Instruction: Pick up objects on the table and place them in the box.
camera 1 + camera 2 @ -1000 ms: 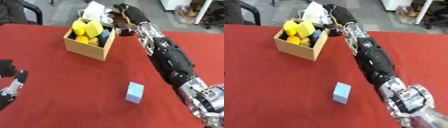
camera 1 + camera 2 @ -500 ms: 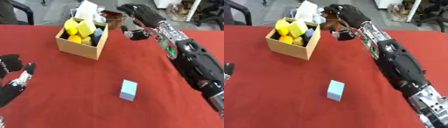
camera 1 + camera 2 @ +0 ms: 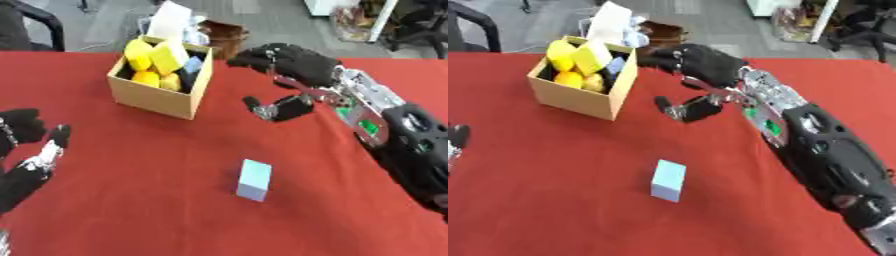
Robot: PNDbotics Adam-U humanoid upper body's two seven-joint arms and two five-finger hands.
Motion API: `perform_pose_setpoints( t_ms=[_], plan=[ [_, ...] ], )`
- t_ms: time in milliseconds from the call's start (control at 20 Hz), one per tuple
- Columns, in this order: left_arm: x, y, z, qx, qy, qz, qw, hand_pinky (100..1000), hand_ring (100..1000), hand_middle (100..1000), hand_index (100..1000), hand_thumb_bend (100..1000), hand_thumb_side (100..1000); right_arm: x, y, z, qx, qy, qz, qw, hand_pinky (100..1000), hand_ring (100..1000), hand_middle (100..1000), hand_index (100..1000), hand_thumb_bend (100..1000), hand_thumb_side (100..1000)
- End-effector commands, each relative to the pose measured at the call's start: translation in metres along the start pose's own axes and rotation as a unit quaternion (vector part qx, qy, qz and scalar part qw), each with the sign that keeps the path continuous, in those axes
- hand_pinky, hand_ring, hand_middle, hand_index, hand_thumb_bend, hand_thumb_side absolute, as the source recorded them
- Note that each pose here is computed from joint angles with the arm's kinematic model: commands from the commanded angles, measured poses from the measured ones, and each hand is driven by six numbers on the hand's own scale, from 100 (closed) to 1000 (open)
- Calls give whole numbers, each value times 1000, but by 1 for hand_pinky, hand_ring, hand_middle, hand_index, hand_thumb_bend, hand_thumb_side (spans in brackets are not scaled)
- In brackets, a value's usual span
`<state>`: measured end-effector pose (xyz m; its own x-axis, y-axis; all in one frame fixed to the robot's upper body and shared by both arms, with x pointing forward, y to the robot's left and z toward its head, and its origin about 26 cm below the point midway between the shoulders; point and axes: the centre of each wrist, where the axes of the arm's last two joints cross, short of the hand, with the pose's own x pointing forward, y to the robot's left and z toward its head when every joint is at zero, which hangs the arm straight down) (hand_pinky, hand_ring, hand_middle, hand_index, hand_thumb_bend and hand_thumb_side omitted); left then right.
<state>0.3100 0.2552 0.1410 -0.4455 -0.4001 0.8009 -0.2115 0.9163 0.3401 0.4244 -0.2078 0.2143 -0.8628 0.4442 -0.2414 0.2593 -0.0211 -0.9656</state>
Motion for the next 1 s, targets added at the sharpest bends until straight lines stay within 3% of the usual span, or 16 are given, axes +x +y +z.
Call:
perform_pose_setpoints(
  t_ms=[50,300,350,400,650,850,1000],
  plan=[
    [3,8,-4,5,-10,-10,1000,652,606,548,700,520,409,4,-15,3,11,-27,3,1000,791,794,843,969,100,519],
    [3,8,-4,5,-10,-9,1000,652,606,548,700,520,409,10,-27,2,22,-29,-23,999,791,794,843,969,100,519],
    [3,8,-4,5,-10,-9,1000,651,606,548,700,521,411,12,-30,1,24,-29,-28,999,791,795,841,969,100,578],
    [3,7,-4,2,-10,-9,1000,651,607,548,700,519,413,17,-27,0,30,-40,-37,998,796,801,841,973,100,616],
    [1,7,-4,-3,-4,-8,1000,651,607,548,700,518,414,41,0,0,101,-123,-74,984,802,803,842,974,100,590],
    [1,7,-4,-3,-4,-9,1000,651,608,548,700,518,415,44,6,3,142,-137,-92,976,809,810,848,975,139,516],
    [1,7,-4,-4,-5,-9,1000,651,608,548,700,517,416,44,10,7,176,-140,-90,970,813,814,854,976,128,536]
  ],
)
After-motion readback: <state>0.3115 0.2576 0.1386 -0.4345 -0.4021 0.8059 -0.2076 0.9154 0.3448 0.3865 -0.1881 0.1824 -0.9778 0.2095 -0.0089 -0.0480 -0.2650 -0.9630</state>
